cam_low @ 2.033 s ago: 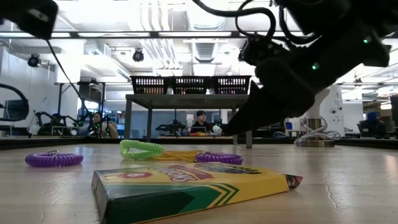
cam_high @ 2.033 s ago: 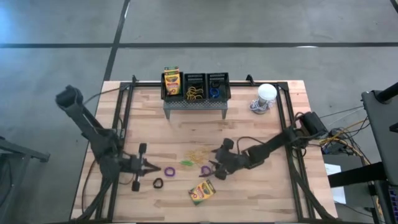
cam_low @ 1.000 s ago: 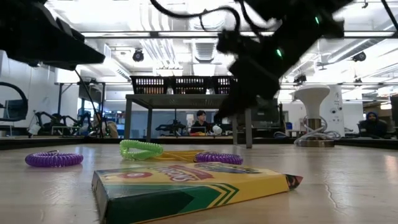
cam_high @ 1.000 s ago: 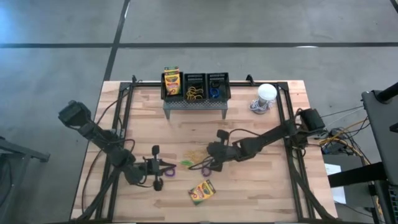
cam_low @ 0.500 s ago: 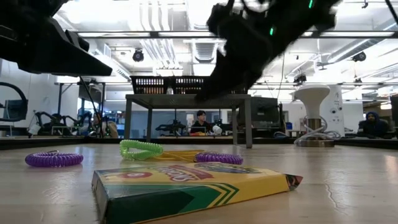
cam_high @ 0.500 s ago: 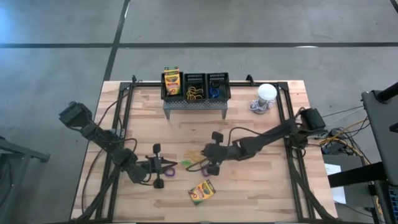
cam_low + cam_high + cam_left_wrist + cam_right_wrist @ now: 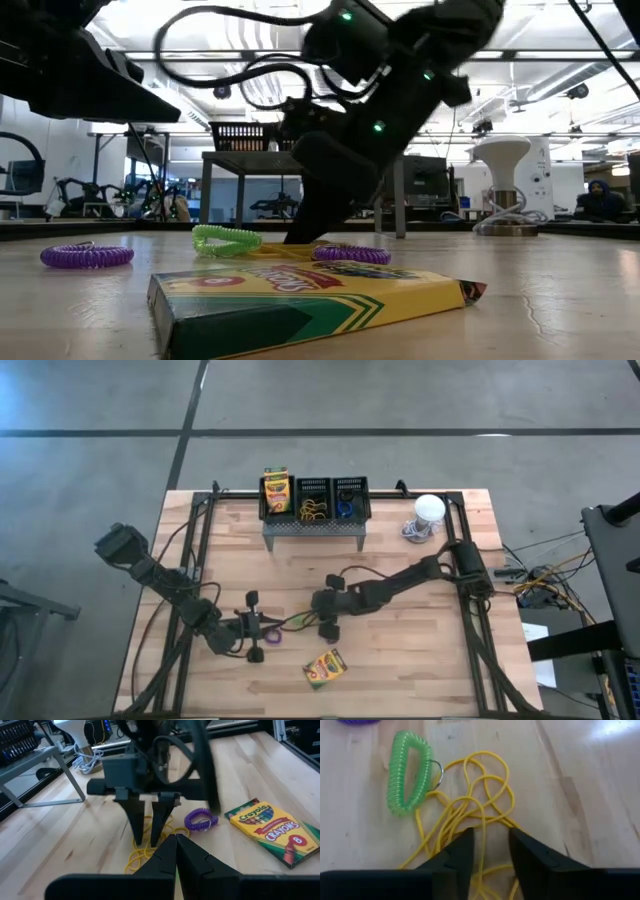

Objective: Pick & Place Office Desk Supplies
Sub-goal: Put the yellow rubber band in the middle black bin on the shelf

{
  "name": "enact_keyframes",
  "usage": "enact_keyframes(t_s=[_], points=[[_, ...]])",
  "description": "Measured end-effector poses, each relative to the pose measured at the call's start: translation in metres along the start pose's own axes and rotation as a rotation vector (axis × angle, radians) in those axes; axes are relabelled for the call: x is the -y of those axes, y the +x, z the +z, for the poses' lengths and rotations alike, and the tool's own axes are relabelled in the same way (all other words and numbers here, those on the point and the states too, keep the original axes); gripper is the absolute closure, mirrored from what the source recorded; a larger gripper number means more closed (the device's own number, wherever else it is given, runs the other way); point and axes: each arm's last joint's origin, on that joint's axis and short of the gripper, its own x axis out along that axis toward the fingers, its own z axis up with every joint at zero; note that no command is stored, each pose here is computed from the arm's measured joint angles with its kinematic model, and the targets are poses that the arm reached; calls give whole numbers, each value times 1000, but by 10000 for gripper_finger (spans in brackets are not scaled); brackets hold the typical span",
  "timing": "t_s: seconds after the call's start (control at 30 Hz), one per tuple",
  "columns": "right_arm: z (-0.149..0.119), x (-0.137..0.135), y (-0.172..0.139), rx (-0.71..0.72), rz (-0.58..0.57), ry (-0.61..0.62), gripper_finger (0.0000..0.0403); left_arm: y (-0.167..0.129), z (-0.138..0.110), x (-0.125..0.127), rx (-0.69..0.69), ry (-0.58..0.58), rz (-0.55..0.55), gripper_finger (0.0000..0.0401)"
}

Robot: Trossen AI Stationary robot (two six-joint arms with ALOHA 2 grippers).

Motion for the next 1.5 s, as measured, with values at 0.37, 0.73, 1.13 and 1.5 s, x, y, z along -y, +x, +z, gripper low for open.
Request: enact_keyframes(t_s=[0.37, 0.73, 1.13, 1.5], points=[[32, -20, -61, 138, -261, -133, 394, 0, 0, 0, -5, -6, -16, 391], [17, -4, -147, 451, -411, -45, 394, 7, 18, -6, 116, 40, 11, 391], [-23, 13, -148, 476, -335, -29, 394, 67, 68, -73, 274, 52, -156, 268], [-20, 10, -148, 523, -281, -42, 394, 121, 83, -92, 186, 97, -115, 208]])
